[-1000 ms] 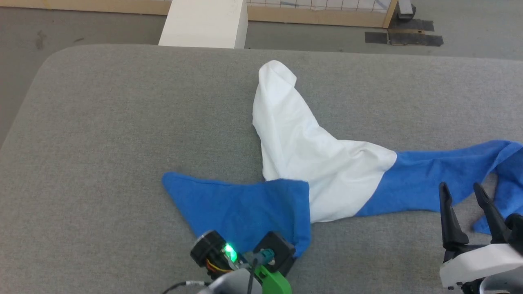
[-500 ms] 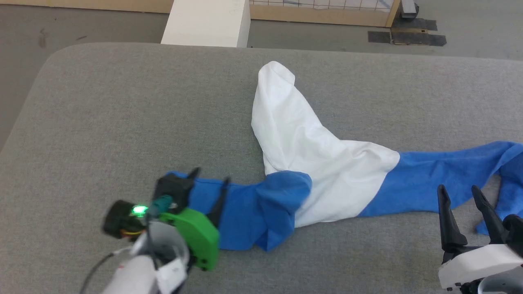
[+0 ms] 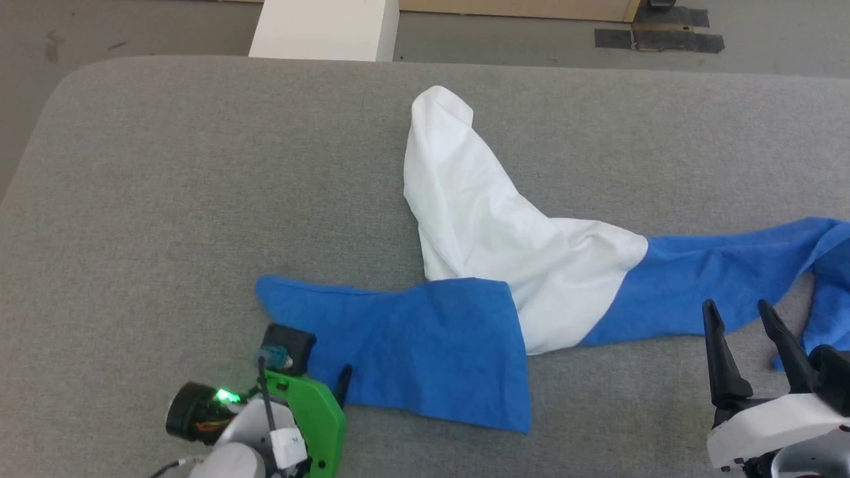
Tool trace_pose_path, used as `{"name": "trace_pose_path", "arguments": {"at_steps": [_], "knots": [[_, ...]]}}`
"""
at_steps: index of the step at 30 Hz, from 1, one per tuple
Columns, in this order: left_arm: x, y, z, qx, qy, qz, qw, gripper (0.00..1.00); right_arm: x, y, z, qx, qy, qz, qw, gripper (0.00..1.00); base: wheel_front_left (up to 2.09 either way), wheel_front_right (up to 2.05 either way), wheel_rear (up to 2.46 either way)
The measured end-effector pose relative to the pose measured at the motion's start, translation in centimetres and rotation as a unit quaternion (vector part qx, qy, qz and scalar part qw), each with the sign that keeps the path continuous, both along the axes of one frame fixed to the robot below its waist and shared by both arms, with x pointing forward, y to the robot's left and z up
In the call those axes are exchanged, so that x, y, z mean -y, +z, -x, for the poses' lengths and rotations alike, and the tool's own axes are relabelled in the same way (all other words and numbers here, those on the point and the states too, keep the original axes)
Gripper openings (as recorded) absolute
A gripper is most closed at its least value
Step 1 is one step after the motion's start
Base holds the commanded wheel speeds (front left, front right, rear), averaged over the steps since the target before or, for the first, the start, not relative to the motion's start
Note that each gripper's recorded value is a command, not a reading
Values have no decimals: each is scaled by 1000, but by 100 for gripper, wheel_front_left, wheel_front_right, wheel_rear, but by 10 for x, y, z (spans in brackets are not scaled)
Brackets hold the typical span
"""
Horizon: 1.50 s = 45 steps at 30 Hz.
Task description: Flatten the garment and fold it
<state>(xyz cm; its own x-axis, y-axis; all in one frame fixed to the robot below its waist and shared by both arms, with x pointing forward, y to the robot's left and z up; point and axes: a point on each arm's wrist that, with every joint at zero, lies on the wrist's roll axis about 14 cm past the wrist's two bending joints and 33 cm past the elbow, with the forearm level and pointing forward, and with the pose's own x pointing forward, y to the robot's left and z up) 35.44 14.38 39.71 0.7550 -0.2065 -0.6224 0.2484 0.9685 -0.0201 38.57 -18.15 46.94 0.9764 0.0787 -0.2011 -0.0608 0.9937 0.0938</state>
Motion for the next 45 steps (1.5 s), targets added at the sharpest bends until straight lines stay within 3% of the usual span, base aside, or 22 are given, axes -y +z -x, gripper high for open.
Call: {"name": "trace_pose_path", "arguments": {"at_steps": [4,6,7,14,19,23,26,33,36,45], "knots": [[3,-22,5,-35,-7,-10,999,100,2,0,0,-3,-2,6,1000,100,0,0,0],[6,-25,2,-38,-17,-11,999,22,3,0,1,-4,-3,7,1000,100,0,0,0],[8,-25,0,-35,-22,-8,999,0,3,0,1,-5,-3,8,1000,100,0,0,0],[19,13,-21,39,4,67,997,0,2,6,0,4,0,8,1000,100,0,0,0],[-16,90,-49,164,77,120,976,0,-5,9,-1,10,8,1,1000,100,0,0,0],[-70,150,-54,252,141,100,952,0,-11,11,-3,13,17,-4,1000,100,0,0,0],[-114,172,-49,277,193,63,939,0,-16,12,-5,17,24,-6,1000,100,0,0,0],[-205,139,-19,221,349,-34,910,0,-16,-1,-8,-1,23,-6,1000,100,0,0,0],[-222,124,-9,205,390,-50,896,0,-12,-8,-9,-13,18,-4,1000,100,0,0,0],[-182,48,-6,96,365,-8,926,0,-11,-21,-16,-33,17,3,999,100,0,0,0]]}}
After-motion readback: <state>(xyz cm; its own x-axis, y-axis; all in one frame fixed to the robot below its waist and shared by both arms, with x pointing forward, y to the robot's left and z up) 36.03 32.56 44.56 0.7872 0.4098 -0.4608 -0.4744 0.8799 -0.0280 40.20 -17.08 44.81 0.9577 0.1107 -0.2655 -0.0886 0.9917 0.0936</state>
